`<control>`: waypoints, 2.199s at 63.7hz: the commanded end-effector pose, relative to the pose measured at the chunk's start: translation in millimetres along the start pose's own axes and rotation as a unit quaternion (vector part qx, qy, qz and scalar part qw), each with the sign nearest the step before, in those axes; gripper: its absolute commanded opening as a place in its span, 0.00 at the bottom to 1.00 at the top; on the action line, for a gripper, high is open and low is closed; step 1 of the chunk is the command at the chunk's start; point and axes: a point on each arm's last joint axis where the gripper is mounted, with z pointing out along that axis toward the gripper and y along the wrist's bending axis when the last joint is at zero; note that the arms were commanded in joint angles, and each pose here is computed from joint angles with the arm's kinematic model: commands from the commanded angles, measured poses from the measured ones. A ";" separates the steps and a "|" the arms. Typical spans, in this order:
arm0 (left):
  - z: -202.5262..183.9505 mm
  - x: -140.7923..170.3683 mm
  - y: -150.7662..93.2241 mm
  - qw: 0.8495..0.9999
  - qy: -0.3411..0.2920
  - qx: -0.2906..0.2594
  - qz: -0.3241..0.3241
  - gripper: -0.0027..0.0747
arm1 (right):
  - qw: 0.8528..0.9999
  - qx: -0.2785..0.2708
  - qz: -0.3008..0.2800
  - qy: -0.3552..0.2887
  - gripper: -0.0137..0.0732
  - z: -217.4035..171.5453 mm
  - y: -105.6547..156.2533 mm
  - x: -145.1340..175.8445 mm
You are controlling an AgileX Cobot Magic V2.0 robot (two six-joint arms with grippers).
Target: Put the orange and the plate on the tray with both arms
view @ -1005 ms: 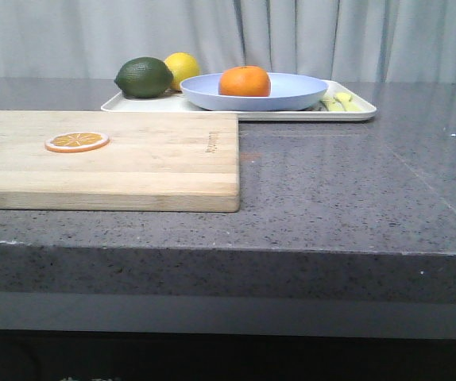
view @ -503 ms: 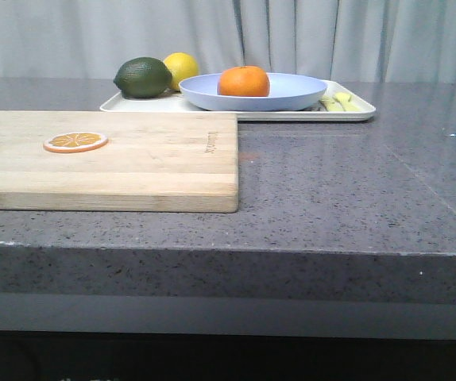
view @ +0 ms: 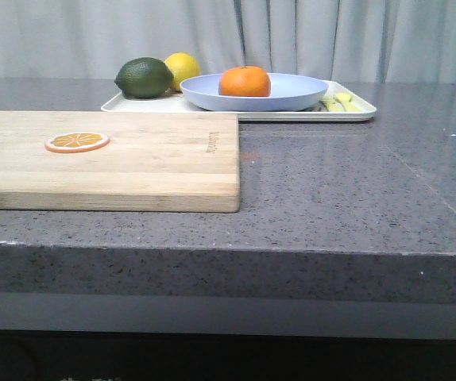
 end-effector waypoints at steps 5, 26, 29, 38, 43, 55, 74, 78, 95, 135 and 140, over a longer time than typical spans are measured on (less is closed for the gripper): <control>-1.3 16.8 3.2 0.998 -0.044 -0.010 -0.038 0.01 | 0.999 0.006 0.004 -0.044 0.08 -4.9 -1.0 -11.5; -0.1 30.5 3.7 0.999 -0.021 -0.011 -0.037 0.01 | 0.999 0.006 0.004 -0.044 0.08 -4.9 -1.0 -11.5; -0.1 30.5 3.7 0.999 -0.021 -0.011 -0.037 0.01 | 0.999 0.006 0.004 -0.044 0.08 -4.9 -1.0 -11.5; -0.1 30.5 3.8 0.999 -0.021 -0.011 -0.043 0.01 | 0.999 0.006 0.004 -0.044 0.08 -4.9 -1.0 -11.5; -0.1 30.5 3.6 0.999 -0.021 -0.010 -0.041 0.01 | 0.999 0.006 0.004 -0.044 0.08 -4.9 -1.0 -11.5; -0.1 30.8 3.1 0.998 -0.019 -0.008 -0.058 0.01 | 0.999 0.006 0.004 -0.044 0.08 -4.9 -1.0 -11.5; -0.1 31.2 3.2 0.998 -0.017 -0.008 -0.063 0.01 | 0.999 0.006 0.004 -0.044 0.08 -4.9 -1.0 -11.5; -0.1 31.2 3.2 0.998 -0.017 -0.008 -0.062 0.01 | 0.999 0.006 0.004 -0.044 0.08 -4.9 -1.0 -11.5; -0.1 31.2 3.2 0.998 -0.017 -0.008 -0.062 0.01 | 0.999 0.006 0.004 -0.044 0.08 -4.9 -1.0 -11.5; -0.1 31.2 3.2 0.998 -0.017 -0.008 -0.062 0.01 | 0.997 0.028 -0.004 -0.072 0.08 -10.2 -2.9 -10.1; -0.1 31.2 3.2 0.998 -0.017 -0.008 -0.062 0.01 | 0.989 0.053 -0.005 -0.135 0.08 -14.3 -3.8 -3.3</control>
